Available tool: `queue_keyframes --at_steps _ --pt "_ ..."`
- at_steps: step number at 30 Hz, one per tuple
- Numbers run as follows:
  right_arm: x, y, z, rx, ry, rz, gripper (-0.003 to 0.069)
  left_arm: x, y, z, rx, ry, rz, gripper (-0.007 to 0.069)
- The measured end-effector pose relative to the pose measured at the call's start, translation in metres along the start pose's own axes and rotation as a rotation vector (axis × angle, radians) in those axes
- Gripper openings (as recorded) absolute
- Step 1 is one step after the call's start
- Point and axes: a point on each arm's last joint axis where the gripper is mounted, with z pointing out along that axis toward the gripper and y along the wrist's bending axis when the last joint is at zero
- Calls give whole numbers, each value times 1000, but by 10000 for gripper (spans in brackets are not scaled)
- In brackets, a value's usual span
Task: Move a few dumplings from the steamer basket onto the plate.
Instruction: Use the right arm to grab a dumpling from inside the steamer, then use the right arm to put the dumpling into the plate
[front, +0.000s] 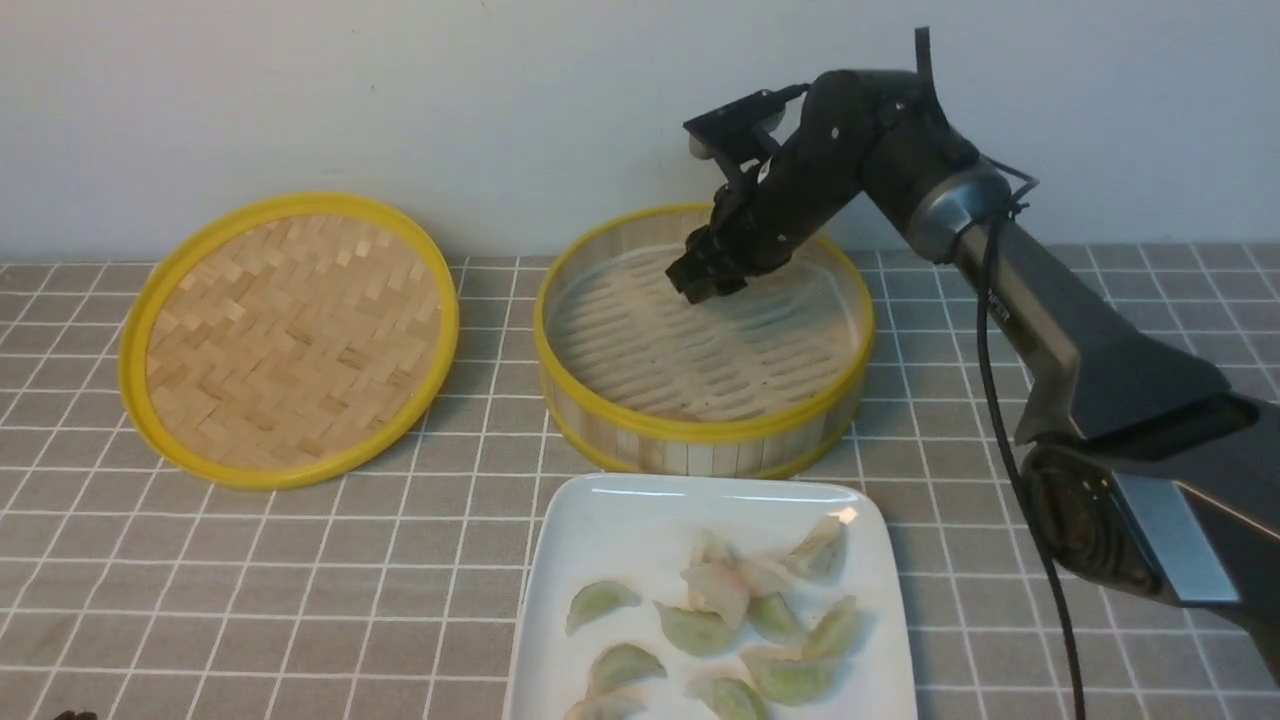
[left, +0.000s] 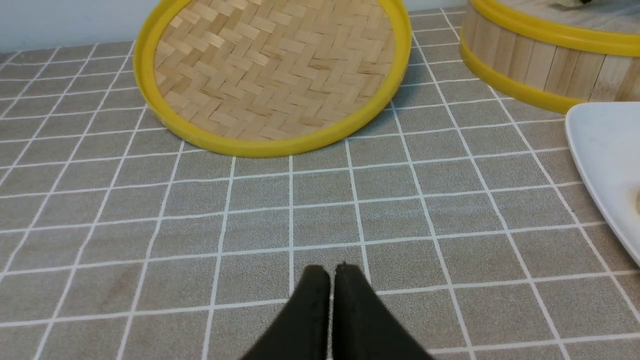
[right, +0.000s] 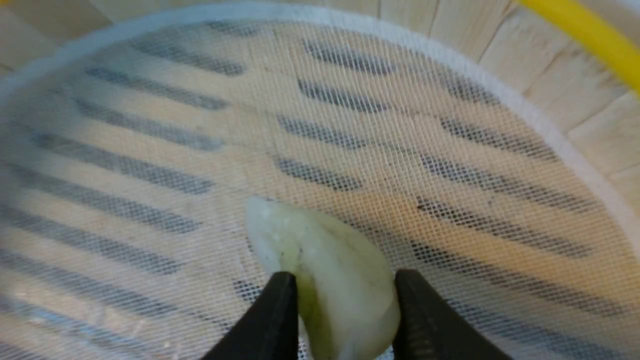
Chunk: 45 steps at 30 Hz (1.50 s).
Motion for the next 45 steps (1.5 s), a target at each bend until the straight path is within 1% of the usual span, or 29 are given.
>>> queue_keyframes --at_steps 5,6,11,14,15,16,17,18,20,22,26,28,31,34,38,40,44,45 --pt "-25 3 -53 58 -84 39 223 0 0 0 0 0 0 -5" --pt "-24 3 -52 57 -80 42 223 0 0 0 0 0 0 -5" --pt "-28 13 -109 79 -45 52 223 0 0 0 0 0 0 -5" --pt "-12 29 -143 56 30 67 223 0 0 0 0 0 0 -5" --pt "-6 38 -162 46 37 67 223 0 0 0 0 0 0 -5" --pt "1 46 -171 32 55 65 223 0 0 0 0 0 0 -5" --pt "7 48 -168 26 78 69 223 0 0 0 0 0 0 -5" --pt "18 63 -185 2 97 63 223 0 0 0 0 0 0 -5" --pt "44 88 -196 -47 161 55 223 0 0 0 0 0 0 -5" --pt "79 115 -196 -109 262 42 223 0 0 0 0 0 0 -5" --pt "120 157 -183 -201 357 15 223 0 0 0 0 0 0 -5" --pt "138 173 -169 -230 394 6 223 0 0 0 0 0 0 -5" --pt "152 191 -149 -243 420 -11 223 0 0 0 0 0 0 -5" --pt "158 198 -128 -234 432 2 223 0 0 0 0 0 0 -5" --pt "163 198 -107 -215 440 40 227 0 0 0 0 0 0 -5" --pt "166 198 -101 -209 454 55 266 0 0 0 0 0 0 -5" --pt "164 198 -100 -203 457 77 403 0 0 0 0 0 0 -5" --pt "164 198 -101 -203 456 78 410 0 0 0 0 0 0 -5"
